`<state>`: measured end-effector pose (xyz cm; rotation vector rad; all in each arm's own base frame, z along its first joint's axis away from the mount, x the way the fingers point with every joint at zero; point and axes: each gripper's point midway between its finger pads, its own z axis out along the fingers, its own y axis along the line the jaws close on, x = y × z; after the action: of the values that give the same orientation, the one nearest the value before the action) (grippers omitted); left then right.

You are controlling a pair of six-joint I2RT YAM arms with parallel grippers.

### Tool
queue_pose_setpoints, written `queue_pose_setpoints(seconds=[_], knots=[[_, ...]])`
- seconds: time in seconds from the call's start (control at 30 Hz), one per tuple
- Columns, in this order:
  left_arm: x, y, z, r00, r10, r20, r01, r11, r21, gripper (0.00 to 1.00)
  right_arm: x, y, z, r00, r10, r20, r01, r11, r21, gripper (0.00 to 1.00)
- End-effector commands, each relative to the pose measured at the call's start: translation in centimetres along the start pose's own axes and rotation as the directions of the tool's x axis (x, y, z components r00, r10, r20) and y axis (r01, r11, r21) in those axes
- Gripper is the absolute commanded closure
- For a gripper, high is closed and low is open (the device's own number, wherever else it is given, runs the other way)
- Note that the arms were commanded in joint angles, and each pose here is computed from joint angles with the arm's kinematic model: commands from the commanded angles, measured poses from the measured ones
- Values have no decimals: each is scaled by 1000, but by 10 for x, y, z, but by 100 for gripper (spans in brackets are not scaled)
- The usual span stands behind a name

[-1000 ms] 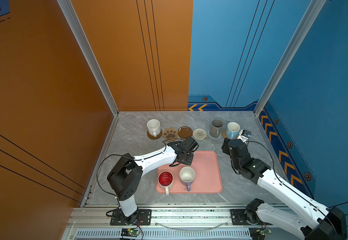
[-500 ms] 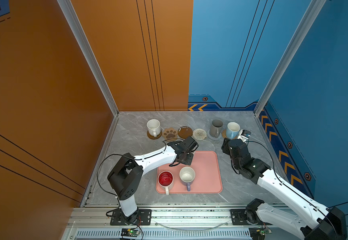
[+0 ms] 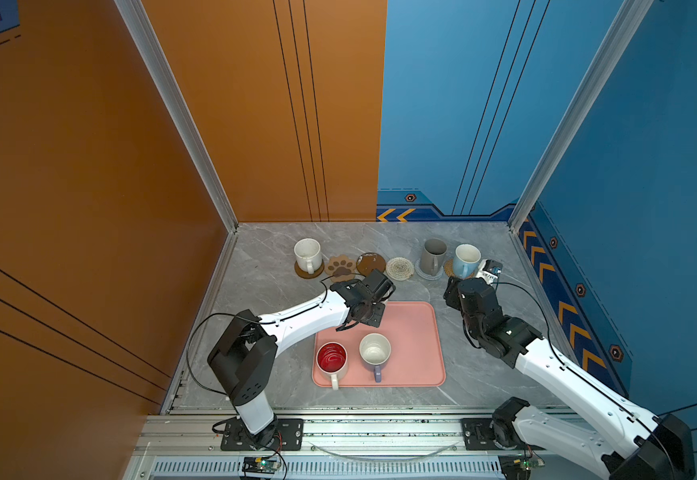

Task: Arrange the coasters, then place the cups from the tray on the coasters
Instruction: 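Lift the plain white mug and carry it toward the cork paw-print coaster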

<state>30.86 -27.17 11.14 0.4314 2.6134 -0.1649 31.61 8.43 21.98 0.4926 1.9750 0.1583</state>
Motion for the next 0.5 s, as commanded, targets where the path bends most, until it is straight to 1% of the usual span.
queue_pose_setpoints(seconds=[0.0, 0.3, 0.47], knots=[[-44, 18, -31, 990, -17, 143, 22, 999, -36, 100, 0, -3, -1, 1000, 18, 4, -18, 1000, -5, 33], [-94, 57, -44, 972, -54, 230, 75, 993, -87, 100, 3, -2, 2, 1000, 10, -13, -10, 1000, -9, 34], [-112, 84, -43, 964, -83, 252, 118, 985, -125, 100, 4, -4, 3, 1000, 10, -22, -10, 1000, -13, 34]])
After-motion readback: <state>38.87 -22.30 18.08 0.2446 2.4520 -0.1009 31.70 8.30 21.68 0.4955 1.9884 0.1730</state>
